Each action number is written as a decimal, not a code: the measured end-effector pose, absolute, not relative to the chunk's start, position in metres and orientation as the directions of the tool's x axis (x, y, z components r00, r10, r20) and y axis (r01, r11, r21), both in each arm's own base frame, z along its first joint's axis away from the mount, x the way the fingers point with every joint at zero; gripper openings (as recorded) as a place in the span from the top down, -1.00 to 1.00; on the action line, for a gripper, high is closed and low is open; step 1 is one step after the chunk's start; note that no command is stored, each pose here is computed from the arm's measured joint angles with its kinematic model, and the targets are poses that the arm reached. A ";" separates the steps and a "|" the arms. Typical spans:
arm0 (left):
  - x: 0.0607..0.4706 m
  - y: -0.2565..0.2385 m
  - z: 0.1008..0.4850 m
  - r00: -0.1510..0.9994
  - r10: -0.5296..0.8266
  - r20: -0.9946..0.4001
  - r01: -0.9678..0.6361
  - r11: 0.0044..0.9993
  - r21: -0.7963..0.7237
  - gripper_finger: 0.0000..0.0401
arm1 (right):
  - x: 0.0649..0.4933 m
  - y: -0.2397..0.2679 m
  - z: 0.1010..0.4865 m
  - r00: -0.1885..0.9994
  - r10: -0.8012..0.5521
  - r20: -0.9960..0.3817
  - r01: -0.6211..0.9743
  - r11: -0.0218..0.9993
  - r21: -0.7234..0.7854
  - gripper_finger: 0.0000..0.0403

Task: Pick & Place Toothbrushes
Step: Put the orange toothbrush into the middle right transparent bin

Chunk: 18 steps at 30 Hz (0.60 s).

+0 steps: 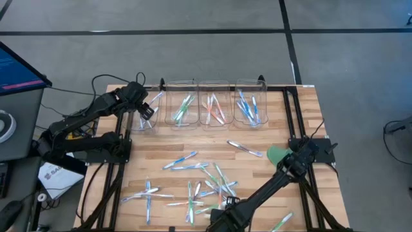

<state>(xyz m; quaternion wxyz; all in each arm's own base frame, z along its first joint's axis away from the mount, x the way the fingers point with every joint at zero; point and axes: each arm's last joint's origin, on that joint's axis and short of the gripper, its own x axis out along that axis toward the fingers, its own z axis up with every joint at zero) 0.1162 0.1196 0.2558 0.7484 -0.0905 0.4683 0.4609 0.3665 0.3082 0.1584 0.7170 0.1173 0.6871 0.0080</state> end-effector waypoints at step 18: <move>0.116 0.120 0.256 0.139 0.608 -0.782 -0.778 0.556 0.294 0.13 | 0.353 0.304 0.127 -0.017 0.178 -0.984 0.080 0.981 0.176 0.42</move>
